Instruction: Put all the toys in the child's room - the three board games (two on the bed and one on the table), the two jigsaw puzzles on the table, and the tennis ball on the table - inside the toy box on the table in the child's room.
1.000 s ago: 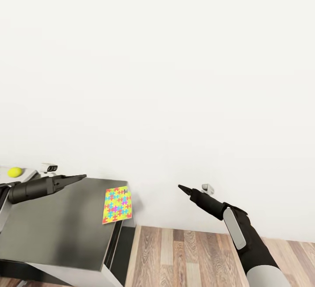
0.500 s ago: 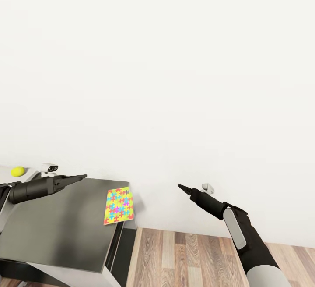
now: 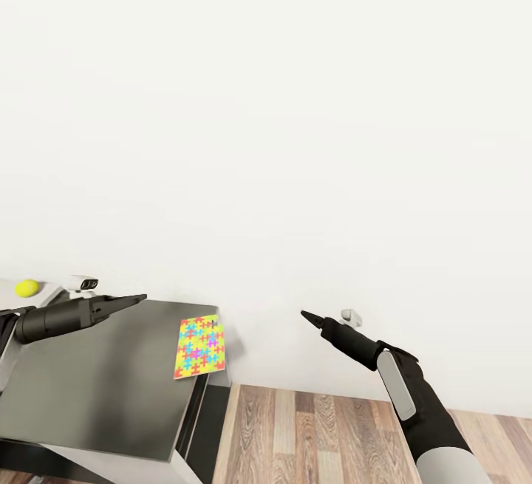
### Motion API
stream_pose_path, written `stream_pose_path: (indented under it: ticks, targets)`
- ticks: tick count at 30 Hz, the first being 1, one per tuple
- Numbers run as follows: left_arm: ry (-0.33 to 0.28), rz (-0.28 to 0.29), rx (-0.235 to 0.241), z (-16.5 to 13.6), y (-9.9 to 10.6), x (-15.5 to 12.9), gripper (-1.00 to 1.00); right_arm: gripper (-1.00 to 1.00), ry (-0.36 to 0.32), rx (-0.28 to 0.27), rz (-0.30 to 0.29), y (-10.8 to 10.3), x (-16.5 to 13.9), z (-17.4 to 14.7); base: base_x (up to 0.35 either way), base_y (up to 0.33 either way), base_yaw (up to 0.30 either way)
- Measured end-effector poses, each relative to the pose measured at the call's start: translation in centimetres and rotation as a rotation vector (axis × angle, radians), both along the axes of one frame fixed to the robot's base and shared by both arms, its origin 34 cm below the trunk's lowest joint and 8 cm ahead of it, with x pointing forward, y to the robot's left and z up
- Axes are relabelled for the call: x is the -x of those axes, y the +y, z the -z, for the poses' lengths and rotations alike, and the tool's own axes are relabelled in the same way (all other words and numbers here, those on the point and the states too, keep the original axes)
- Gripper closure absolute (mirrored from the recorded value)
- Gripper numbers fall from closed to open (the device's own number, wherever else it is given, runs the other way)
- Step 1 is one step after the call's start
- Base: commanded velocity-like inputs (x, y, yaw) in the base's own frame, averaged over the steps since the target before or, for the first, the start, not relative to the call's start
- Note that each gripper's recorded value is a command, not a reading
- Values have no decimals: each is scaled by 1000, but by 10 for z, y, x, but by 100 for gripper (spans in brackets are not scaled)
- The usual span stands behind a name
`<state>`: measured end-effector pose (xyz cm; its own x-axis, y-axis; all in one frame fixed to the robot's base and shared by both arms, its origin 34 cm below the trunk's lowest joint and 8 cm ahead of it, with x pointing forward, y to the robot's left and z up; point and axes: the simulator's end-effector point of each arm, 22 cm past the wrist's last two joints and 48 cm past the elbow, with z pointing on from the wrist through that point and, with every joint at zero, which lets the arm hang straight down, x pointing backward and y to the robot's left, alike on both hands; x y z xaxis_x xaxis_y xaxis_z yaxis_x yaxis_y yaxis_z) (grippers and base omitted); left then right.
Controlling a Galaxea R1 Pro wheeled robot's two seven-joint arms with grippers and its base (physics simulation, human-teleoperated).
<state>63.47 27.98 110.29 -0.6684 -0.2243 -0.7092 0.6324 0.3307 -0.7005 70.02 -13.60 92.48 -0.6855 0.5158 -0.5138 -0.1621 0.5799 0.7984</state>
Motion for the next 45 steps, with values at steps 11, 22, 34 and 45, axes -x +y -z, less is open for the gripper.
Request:
stream_pose_path:
  ticks: [11,22,34,45]
  targets:
    - [-1,1,1,11,-1,-3,-100,-100,-1,0,0,0,-3,10,0,0,0]
    - [0,2,1,22,-1,-6,-100,-100,1,0,0,0,-6,23,0,0,0]
    - [41,20,40,33,-17,-8,-100,-100,214,-30,-11,18,13,109,0,0,0]
    - [134,52,120,46,-44,-7,-100,-100,309,-120,-37,45,16,138,0,0,0]
